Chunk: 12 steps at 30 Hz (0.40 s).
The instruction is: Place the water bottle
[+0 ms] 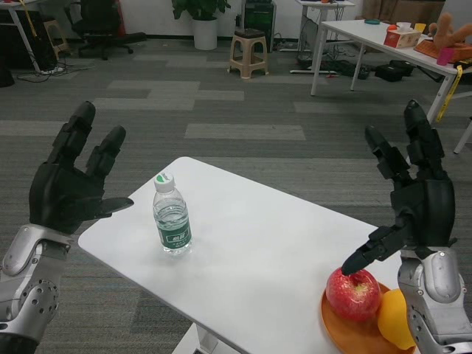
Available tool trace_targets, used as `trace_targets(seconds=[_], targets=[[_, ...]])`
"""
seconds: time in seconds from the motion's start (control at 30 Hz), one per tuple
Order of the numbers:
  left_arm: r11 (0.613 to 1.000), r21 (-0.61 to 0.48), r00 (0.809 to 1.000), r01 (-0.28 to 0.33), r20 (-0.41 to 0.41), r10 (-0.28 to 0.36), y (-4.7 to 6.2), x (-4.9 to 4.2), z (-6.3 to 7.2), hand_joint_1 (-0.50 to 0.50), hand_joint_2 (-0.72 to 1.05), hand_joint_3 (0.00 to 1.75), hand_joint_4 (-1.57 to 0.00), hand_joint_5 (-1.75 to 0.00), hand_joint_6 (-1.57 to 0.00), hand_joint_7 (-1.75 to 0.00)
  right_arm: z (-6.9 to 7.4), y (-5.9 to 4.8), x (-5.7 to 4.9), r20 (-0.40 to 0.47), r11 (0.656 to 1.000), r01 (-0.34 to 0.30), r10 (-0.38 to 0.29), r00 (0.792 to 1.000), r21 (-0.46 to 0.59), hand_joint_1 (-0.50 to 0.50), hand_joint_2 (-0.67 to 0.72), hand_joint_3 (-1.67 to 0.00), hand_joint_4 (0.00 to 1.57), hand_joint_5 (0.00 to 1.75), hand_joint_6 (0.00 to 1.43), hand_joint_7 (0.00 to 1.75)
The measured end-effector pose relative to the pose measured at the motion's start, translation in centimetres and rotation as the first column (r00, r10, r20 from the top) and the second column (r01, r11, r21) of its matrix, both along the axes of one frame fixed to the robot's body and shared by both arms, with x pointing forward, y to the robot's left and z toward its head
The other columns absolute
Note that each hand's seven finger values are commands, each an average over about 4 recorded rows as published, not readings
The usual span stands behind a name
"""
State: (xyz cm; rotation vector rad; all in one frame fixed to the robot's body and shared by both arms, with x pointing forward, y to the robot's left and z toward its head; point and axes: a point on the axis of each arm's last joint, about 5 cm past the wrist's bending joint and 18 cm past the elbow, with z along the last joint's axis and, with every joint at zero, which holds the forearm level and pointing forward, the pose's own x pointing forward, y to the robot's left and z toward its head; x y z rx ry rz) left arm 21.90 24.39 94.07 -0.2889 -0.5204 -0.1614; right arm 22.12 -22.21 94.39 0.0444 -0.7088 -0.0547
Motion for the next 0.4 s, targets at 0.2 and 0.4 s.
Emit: trace_targets(seconds=[0.2, 0.4], targets=[[1.0, 0.002, 1.0, 0.001, -0.001, -0.001, -0.01, 0.0, -0.01, -0.5, 0.43, 0.09, 0.0, -0.31, 0.0, -0.14, 0.01, -0.01, 0.0, 0.0, 1.0, 0.0, 0.0, 1.0, -0.001, -0.08, 0.66, 0.0, 0.46, 0.0, 0.0, 0.0], [1.0, -0.001, 1.0, 0.002, -0.002, -0.002, -0.06, 0.01, -0.04, -0.5, 0.49, 0.0, 0.0, -0.31, 0.0, -0.14, 0.02, -0.03, 0.0, 0.0, 1.0, -0.001, 0.001, 1.0, -0.003, -0.08, 0.66, 0.0, 0.46, 0.0, 0.0, 0.0]])
